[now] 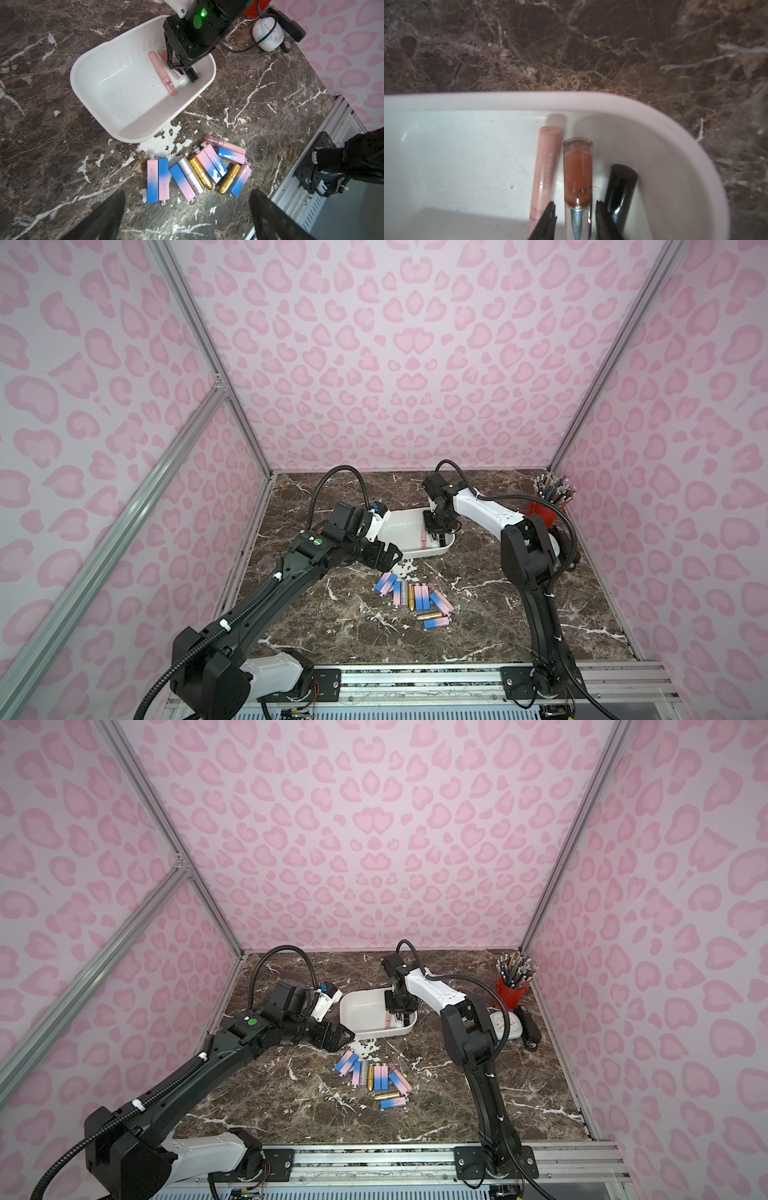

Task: Put the lipstick into the storage box
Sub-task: Place the lipstick in the storage box, then pick up the lipstick at the center of the board.

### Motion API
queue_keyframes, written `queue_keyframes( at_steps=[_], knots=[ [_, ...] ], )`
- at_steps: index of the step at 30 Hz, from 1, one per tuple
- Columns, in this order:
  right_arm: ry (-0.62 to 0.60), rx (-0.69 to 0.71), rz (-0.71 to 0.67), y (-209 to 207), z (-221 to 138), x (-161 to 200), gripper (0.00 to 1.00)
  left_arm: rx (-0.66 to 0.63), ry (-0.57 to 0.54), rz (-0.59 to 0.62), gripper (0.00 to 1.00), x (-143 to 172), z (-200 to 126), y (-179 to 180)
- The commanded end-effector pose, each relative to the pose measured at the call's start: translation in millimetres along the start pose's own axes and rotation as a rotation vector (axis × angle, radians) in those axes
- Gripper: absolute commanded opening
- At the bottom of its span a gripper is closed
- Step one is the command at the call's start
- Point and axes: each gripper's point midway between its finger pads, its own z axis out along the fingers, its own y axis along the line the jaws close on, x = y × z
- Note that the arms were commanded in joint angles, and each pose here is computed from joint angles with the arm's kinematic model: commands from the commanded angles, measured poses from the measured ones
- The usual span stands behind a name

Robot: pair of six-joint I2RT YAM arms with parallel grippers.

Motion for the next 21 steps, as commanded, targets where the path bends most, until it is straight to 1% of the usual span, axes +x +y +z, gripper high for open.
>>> queue_keyframes(
  at_steps=[1, 4, 6, 13, 17, 21],
  knots=[
    [0.012, 0.007, -0.021, -3, -6, 4, 0.37, 0.010, -0.014, 0.007, 0.95, -6, 0, -1],
    [0.014, 0.016, -0.026, -6, -13, 5, 0.37, 0.023, -0.020, -0.002, 0.95, -5, 1, -3],
    [-0.003, 0.020, -0.029, -7, -23, 4, 0.37, 0.027, -0.024, -0.007, 0.95, -5, 1, -4],
    [-0.085, -0.015, -0.026, -4, -76, 6, 0.36, 0.020, -0.033, -0.002, 0.95, -6, -3, -4],
    [-0.106, -0.014, -0.045, -3, -102, 16, 0.36, 0.006, -0.063, -0.017, 0.95, -6, -8, -2],
    [-0.102, 0.011, -0.073, -2, -116, 35, 0.36, 0.007, -0.111, -0.023, 0.95, -10, -12, -3]
  ],
)
